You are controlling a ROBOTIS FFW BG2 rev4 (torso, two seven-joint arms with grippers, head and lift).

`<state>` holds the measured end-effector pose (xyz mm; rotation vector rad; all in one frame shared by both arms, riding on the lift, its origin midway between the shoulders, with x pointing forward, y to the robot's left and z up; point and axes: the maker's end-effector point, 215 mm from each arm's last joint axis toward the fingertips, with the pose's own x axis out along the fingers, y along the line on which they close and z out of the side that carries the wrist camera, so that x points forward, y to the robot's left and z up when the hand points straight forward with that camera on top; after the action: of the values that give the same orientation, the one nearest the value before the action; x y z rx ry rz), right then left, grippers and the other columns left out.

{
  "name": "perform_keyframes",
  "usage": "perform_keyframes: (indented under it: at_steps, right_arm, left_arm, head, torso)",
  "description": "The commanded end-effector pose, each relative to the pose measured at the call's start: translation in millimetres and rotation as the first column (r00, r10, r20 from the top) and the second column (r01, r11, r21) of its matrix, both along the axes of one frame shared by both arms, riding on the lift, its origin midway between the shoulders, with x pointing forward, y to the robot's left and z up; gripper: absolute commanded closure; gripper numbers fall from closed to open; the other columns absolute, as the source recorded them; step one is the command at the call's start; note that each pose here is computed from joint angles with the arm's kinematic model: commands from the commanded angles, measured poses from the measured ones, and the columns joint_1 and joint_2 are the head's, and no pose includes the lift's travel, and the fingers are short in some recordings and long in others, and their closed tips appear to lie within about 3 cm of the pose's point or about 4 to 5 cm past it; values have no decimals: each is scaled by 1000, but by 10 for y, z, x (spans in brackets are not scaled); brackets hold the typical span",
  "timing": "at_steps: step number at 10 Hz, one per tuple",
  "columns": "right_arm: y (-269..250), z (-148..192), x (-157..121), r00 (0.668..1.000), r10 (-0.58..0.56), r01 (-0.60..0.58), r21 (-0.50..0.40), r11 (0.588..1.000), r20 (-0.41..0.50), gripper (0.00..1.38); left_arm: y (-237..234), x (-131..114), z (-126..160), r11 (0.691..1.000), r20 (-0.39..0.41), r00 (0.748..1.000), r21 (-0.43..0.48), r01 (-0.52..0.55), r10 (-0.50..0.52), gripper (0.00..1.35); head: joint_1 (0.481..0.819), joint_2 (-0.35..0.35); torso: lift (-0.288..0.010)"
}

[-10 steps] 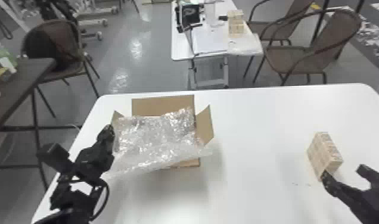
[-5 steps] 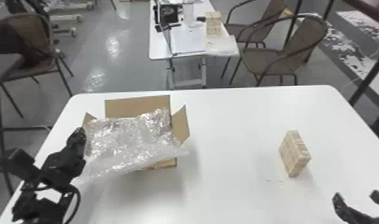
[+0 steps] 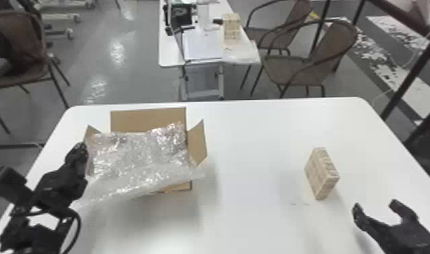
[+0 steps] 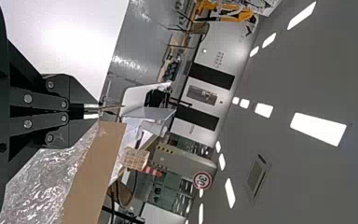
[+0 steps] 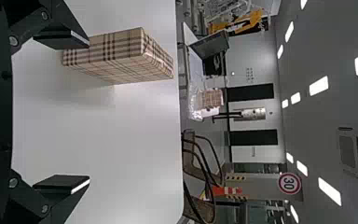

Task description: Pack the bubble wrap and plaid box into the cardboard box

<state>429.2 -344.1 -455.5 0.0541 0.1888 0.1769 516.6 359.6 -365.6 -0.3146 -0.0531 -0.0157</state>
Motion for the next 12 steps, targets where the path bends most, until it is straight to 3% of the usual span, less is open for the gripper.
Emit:
perform_keyframes:
  at_steps: [1, 6, 10, 11, 12]
  right_arm:
    - [155, -56, 180, 999, 42, -41, 8, 999, -19, 257]
    - [970, -174, 577, 980, 192, -190, 43, 981, -55, 257]
    - [810, -137, 672, 992, 116, -116, -3, 993, -56, 259]
    - [771, -137, 684, 993, 99, -100, -12, 995, -57, 289]
    - [748, -169, 700, 994, 86, -87, -10, 996, -64, 417]
  left_arm:
    - [-3, 1, -11, 1000, -3, 1000, -1, 1, -1, 1211]
    - [-34, 24, -2, 1000, 1, 1000, -5, 5, -5, 1211]
    - [-21, 2, -28, 1000, 0, 1000, -16, 1, -1, 1211]
    - [-24, 4, -23, 1000, 1, 1000, -15, 2, -2, 1211]
    - [-25, 4, -26, 1000, 1, 1000, -16, 1, -1, 1211]
  head:
    - [695, 18]
    - [695, 90]
    - [695, 105]
    - [695, 102]
    - [695, 98]
  torso:
    - [-89]
    - [-89]
    - [-89]
    - [-89]
    - [-89]
